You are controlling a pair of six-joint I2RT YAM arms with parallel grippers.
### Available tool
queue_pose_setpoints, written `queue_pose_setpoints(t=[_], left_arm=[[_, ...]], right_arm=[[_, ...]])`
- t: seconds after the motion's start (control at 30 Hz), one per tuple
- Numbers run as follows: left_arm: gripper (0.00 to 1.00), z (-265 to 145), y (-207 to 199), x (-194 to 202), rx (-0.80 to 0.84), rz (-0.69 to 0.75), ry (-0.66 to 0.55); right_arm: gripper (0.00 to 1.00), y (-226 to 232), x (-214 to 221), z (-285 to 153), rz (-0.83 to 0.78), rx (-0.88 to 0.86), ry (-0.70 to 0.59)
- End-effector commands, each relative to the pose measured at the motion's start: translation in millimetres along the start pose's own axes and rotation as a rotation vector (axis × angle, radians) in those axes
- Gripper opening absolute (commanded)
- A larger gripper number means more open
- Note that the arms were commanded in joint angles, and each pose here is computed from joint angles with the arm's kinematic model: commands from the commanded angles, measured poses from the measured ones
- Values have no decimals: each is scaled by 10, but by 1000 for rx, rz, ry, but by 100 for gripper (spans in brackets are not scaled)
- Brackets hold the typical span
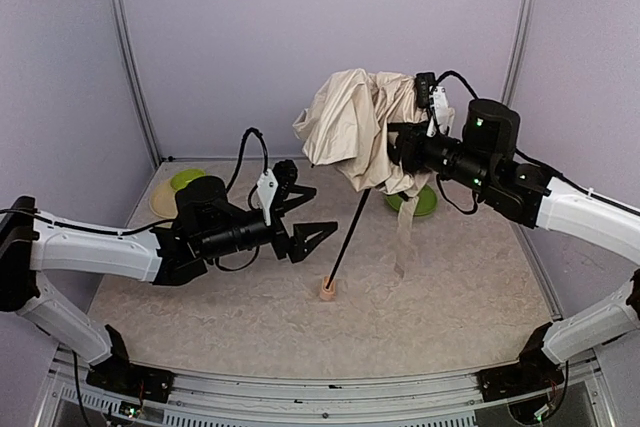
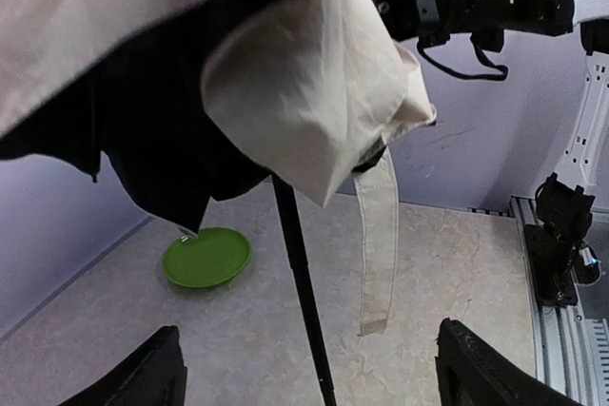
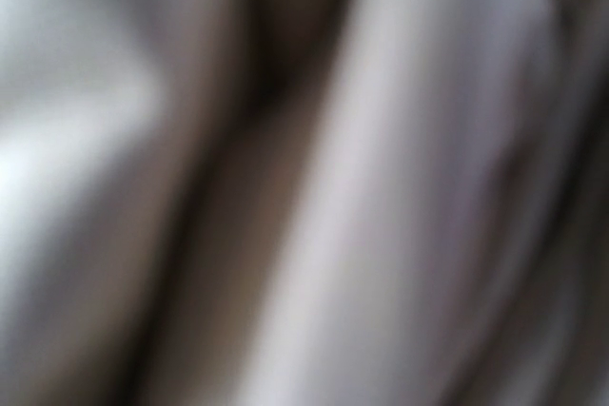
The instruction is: Put away the umbrella
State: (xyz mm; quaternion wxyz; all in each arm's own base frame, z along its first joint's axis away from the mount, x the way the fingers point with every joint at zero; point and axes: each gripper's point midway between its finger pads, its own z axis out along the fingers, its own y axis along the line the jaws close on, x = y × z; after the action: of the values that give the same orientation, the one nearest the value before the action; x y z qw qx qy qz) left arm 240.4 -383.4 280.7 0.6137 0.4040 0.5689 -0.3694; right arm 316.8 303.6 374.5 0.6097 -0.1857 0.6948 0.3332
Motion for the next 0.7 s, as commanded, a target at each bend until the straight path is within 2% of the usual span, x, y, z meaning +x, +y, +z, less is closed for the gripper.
queue_pose_setpoints(t=[0.0, 0.1, 0.2, 0.33, 0.4, 0.53, 0.67], left_arm=[[81, 142, -172, -159, -76, 56, -64], [74, 124, -545, -333, -13, 115, -147], [68, 220, -762, -361, 77, 107, -164], [66, 144, -317, -477, -128, 68, -189], [73, 102, -144, -474, -208, 81, -178], [82, 221, 97, -252, -277, 89, -90], [82, 393, 203, 9, -307, 87, 2]], right_arm=[[14, 125, -596, -106, 125, -39, -229], [13, 135, -648, -164, 148, -53, -289], [13, 416, -680, -185, 81, -212, -320], [13, 648, -704, -236, -20, -311, -325], [12, 656, -689, -266, -29, -319, -331], [11, 671, -640, -234, -6, -335, -326], [12, 691, -595, -217, 20, -354, -316]])
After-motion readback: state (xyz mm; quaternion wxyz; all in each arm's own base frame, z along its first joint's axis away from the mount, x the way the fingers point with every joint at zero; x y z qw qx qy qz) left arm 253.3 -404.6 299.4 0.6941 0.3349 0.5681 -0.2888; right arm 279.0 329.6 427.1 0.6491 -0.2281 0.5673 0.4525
